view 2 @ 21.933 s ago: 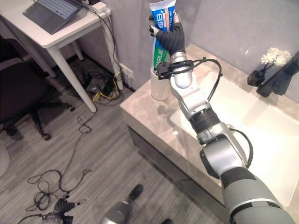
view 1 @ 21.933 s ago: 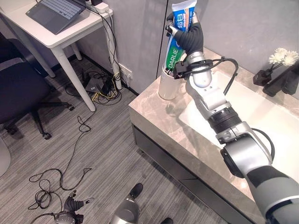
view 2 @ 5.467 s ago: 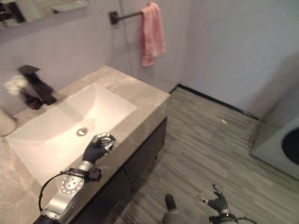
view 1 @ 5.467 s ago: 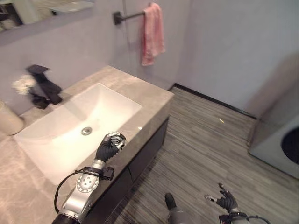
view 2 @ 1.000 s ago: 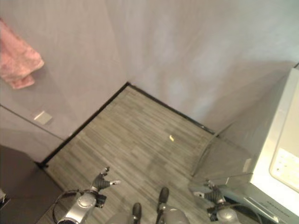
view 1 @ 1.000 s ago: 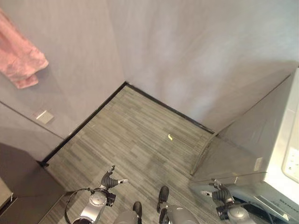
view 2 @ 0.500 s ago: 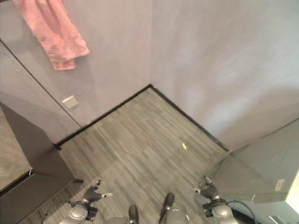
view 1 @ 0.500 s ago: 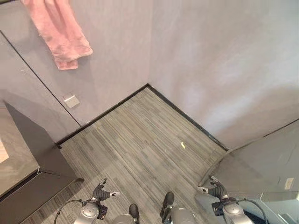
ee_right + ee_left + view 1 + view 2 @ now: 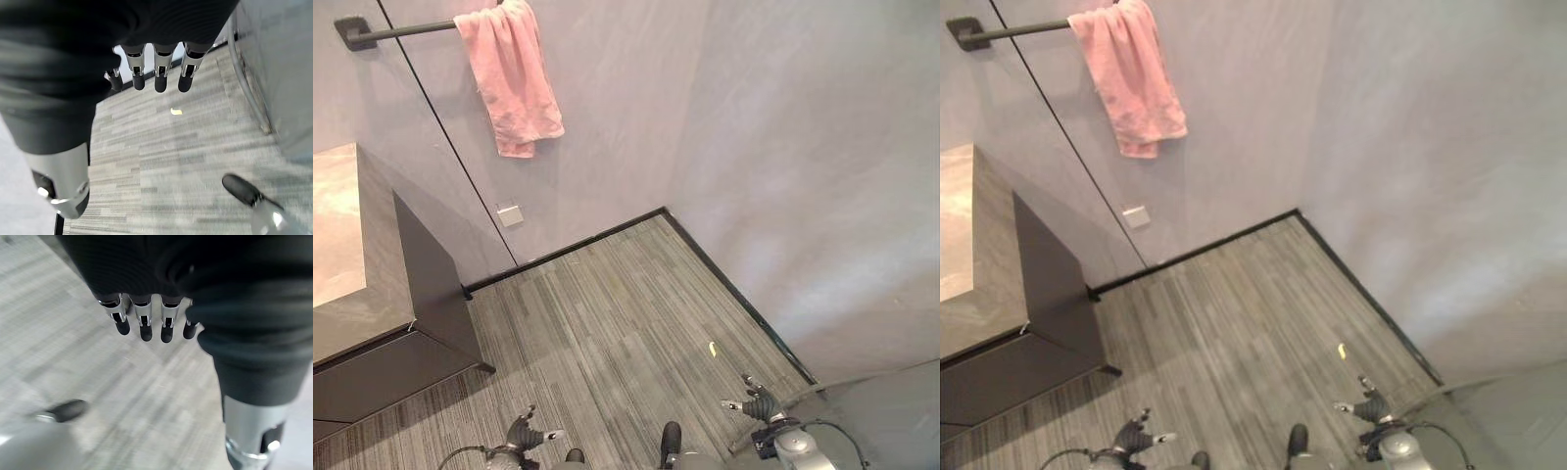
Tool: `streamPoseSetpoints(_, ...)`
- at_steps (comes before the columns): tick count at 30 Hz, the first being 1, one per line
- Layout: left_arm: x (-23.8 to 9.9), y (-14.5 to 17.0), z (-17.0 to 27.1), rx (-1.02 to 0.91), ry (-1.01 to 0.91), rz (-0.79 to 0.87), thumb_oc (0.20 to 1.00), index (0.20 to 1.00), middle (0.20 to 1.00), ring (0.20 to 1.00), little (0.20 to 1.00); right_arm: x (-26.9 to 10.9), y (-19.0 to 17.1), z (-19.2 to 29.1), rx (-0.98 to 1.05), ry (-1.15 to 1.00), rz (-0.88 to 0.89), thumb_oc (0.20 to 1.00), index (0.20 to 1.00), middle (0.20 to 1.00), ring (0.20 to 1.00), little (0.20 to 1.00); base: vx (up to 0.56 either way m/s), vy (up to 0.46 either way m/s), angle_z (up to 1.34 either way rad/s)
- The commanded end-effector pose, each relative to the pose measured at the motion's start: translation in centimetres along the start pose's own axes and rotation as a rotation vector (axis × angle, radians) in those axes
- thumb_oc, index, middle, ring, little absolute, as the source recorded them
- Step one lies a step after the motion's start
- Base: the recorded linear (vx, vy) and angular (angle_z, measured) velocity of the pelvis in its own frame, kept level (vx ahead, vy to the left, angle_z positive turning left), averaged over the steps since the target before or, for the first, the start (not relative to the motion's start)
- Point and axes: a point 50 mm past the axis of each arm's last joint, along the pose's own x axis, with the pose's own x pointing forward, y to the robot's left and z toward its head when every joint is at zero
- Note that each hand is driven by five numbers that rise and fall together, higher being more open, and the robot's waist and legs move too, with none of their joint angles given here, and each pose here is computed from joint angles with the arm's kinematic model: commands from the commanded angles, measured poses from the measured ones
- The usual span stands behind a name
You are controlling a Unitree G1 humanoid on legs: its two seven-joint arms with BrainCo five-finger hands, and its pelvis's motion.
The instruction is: Put brush and paste in cup on sink, flatten towel.
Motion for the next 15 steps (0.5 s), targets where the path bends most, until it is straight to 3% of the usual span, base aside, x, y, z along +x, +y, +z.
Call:
streamPoseSetpoints(1,0.6,2.4,2.2,0.044,-0.092,0.060,1.000,1.000,1.000,1.000,1.000,0.1,-0.7,0.9,-0.005,-0.048,-0.011,1.000,1.000,1.000,1.000,1.000,0.03,-0.062,-0.04)
streamPoseSetpoints(11,1.0,2.4,3.8,-0.030,-0.138,0.079,1.000,1.000,1.000,1.000,1.000,-0.1,-0.3,0.9,0.088,-0.061,0.001,1.000,1.000,1.000,1.000,1.000,0.01,-0.014,0.20)
streamPoseSetpoints(15,0.7,3.4,2.9,-0.082,-0.125,0.127,1.000,1.000,1.000,1.000,1.000,0.0,-0.4,0.7,0.106,-0.050,-0.015,1.000,1.000,1.000,1.000,1.000,0.01,0.090,-0.29)
